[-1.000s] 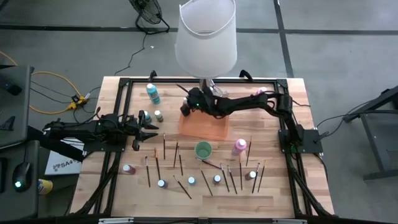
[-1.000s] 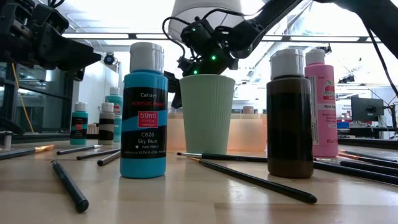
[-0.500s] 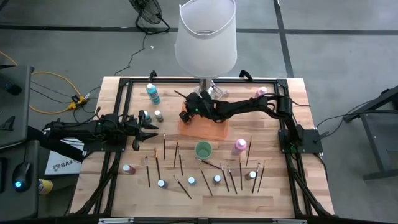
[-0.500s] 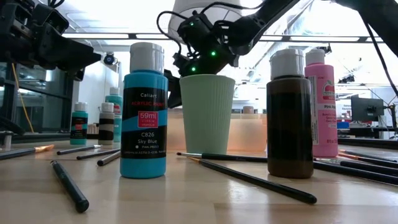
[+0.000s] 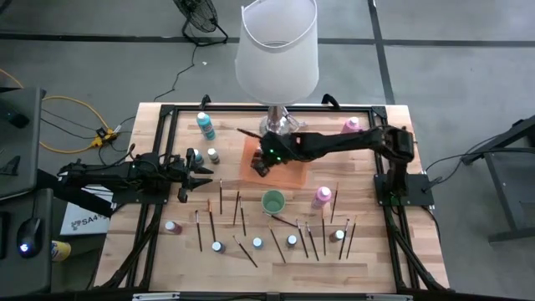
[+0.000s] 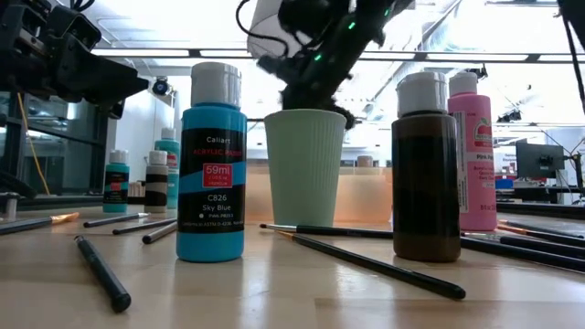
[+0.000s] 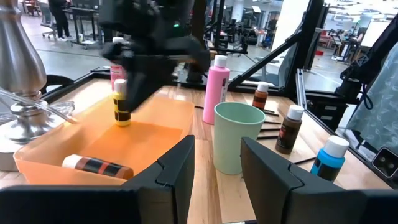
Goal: Pick & Place Paint Supplies
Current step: Put the small brown paint bottle into the orange bin
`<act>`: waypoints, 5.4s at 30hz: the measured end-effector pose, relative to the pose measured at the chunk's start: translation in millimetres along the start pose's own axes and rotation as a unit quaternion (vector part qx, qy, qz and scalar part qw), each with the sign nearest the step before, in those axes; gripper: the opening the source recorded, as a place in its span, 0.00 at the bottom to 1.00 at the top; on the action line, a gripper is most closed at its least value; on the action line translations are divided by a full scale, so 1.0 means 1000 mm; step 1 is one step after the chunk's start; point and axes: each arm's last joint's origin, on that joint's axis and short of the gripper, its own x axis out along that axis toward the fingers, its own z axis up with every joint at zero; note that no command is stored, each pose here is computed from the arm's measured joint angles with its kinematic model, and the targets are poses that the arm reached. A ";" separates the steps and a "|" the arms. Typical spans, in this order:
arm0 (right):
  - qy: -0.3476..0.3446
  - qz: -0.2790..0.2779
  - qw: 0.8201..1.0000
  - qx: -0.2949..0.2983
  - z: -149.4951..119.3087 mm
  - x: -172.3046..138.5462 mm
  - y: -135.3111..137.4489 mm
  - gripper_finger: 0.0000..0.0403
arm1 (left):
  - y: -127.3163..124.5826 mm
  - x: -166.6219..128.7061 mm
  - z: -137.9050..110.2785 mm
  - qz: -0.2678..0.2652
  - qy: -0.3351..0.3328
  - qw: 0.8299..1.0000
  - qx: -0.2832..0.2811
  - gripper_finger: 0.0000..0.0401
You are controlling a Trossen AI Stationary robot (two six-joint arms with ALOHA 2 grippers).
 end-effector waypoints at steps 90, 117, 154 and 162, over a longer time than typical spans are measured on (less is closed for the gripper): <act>0.256 -0.233 0.844 0.411 -0.202 -0.183 0.083 0.58 | 0.000 0.000 0.000 0.003 0.000 1.000 -0.016 0.31; 0.238 -0.271 0.835 0.416 -0.229 -0.137 0.058 0.57 | 0.000 0.000 0.000 0.004 0.001 0.999 -0.041 0.31; 0.277 -0.193 0.836 0.432 -0.213 -0.157 0.070 0.30 | 0.000 0.000 0.000 0.004 0.001 0.999 -0.041 0.31; 0.206 -0.088 0.876 0.428 -0.176 -0.198 0.072 0.30 | 0.000 0.000 0.000 0.004 0.001 0.999 -0.041 0.31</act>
